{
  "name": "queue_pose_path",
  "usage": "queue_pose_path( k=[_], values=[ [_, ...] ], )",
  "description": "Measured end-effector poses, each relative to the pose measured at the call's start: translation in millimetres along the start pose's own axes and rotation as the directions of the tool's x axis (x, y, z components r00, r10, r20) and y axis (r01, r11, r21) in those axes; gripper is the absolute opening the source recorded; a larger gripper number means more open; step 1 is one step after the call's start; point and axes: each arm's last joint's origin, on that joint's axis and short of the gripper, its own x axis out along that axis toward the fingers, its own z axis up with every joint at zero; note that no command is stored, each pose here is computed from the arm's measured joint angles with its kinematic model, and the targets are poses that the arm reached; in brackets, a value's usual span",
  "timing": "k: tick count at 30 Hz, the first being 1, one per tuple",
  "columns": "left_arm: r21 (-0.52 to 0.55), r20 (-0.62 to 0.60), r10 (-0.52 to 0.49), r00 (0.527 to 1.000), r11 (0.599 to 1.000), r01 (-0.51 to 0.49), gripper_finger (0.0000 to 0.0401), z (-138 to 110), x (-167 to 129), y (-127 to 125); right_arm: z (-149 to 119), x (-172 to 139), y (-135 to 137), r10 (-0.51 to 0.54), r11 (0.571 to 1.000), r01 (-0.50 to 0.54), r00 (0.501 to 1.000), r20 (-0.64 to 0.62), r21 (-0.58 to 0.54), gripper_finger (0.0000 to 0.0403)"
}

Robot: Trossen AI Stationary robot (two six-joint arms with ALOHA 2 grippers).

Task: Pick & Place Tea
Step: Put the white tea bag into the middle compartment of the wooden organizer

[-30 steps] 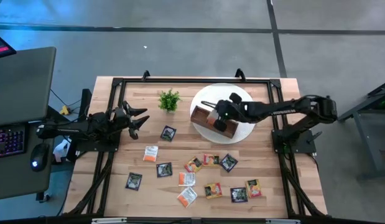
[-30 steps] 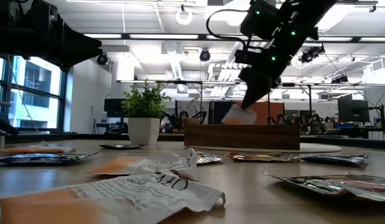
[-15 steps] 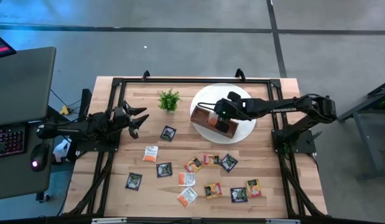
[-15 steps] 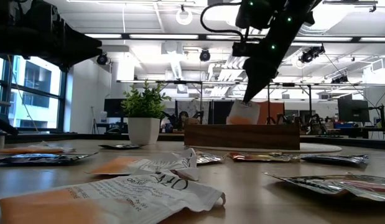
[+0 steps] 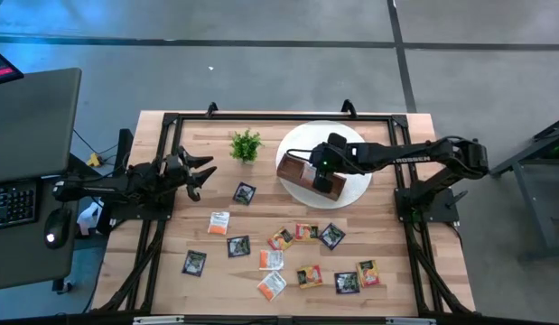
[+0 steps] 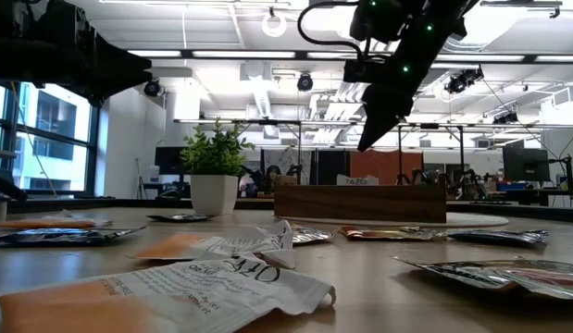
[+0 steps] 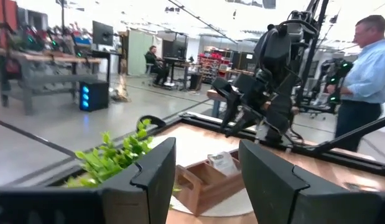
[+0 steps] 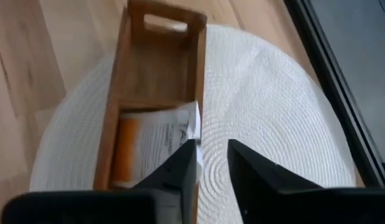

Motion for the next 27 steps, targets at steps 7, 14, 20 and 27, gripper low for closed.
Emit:
queue_pose_path(
  k=[7, 14, 20, 27],
  values=[
    [-0.059, -0.182, 0.012, 0.983, 0.998, -0.023, 0.0171, 0.4, -1.4, 0.2, 23.1, -2.8, 3.5, 0.132, 0.989, -0.145, 0.964, 0.233, 0.041, 0.0114],
    [-0.021, -0.513, -0.096, 0.853, 0.995, 0.099, 0.0141, 15.1, 9.2, -11.8, 37.0, -9.2, 9.3, 0.203, 0.973, -0.231, 0.903, 0.378, 0.030, 0.0114],
    [0.054, -0.807, -0.026, 0.590, 0.992, 0.117, 0.0149, 10.6, 21.1, -19.0, 36.3, -13.3, 20.2, 0.189, 0.977, -0.212, 0.905, 0.381, 0.017, 0.0114],
    [-0.023, -0.931, -0.058, 0.360, 0.995, 0.100, 0.0197, -19.3, 37.6, -27.8, 35.6, -16.5, 28.3, 0.178, 0.981, -0.196, 0.906, 0.384, 0.006, 0.0114]
  ],
)
